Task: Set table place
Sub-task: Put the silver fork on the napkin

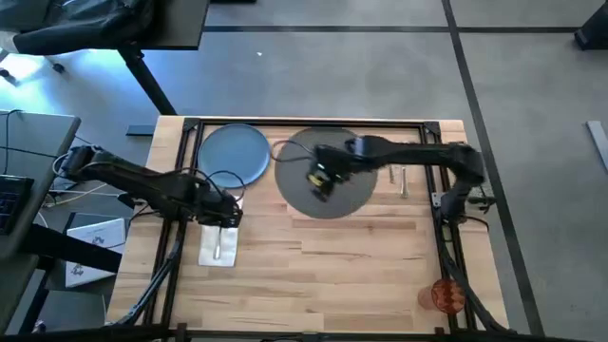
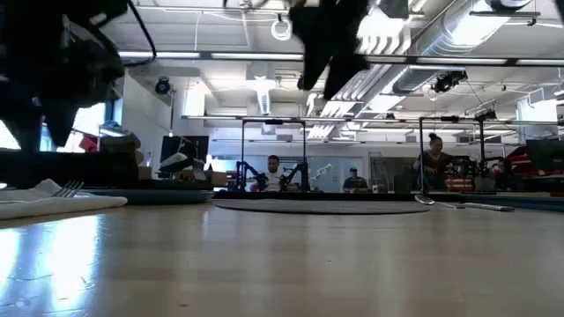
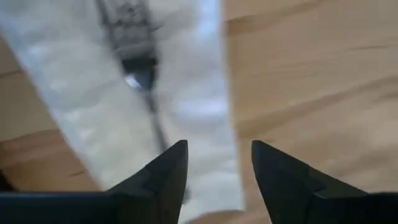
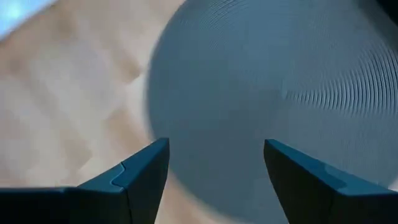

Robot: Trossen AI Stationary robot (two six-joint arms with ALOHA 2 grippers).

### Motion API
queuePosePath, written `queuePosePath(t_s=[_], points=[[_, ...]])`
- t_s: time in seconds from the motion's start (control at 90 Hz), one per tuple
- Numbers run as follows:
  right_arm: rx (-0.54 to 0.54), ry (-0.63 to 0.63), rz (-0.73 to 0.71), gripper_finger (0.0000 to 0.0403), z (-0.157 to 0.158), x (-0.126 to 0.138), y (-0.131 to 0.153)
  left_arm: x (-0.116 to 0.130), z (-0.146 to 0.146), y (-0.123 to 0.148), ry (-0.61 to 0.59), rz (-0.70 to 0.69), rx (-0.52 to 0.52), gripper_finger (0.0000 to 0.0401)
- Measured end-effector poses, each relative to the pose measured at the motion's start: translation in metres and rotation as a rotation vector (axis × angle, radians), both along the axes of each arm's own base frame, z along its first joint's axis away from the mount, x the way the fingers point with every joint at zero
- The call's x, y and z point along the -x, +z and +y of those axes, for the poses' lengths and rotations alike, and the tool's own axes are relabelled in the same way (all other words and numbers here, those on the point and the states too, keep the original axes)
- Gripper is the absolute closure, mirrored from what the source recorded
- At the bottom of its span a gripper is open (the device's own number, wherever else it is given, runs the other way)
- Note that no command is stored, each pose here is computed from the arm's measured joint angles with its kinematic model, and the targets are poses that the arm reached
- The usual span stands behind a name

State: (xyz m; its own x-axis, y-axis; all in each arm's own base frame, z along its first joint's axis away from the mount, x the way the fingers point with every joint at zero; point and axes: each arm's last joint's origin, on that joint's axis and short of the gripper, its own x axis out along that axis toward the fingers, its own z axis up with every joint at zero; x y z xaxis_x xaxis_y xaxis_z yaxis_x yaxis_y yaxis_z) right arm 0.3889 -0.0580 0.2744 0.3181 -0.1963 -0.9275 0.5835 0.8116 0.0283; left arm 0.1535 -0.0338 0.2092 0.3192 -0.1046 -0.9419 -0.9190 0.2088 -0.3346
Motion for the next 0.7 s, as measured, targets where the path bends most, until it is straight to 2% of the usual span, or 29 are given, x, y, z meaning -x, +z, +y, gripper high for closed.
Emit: queuePosePath(t_s=[0.133, 0.278, 0.4, 0.444, 0.567, 0.7], points=[[-0.016, -0.041, 0.171, 0.0187, -0.035, -0.02, -0.07, -0.001, 0.0, 0.023, -0.048, -0.127, -0.057, 0.0234], [-0.063, -0.057, 0.324, 0.0278, -0.046, -0.027, -0.129, -0.003, 0.0, 0.04, -0.081, -0.231, -0.134, 0.0234], [-0.113, -0.043, 0.34, 0.0368, -0.035, -0.032, -0.141, -0.005, -0.001, 0.047, -0.126, -0.265, -0.162, 0.0233], [-0.113, -0.034, 0.345, 0.0388, -0.026, -0.034, -0.144, -0.005, -0.002, 0.049, -0.152, -0.27, -0.172, 0.0233], [-0.153, -0.029, 0.339, 0.0388, 0.013, -0.039, -0.143, -0.005, -0.003, 0.049, -0.194, -0.279, -0.189, 0.0233], [-0.257, 0.016, 0.315, 0.0387, 0.07, -0.042, -0.14, -0.006, -0.003, 0.05, -0.191, -0.29, -0.199, 0.0233]])
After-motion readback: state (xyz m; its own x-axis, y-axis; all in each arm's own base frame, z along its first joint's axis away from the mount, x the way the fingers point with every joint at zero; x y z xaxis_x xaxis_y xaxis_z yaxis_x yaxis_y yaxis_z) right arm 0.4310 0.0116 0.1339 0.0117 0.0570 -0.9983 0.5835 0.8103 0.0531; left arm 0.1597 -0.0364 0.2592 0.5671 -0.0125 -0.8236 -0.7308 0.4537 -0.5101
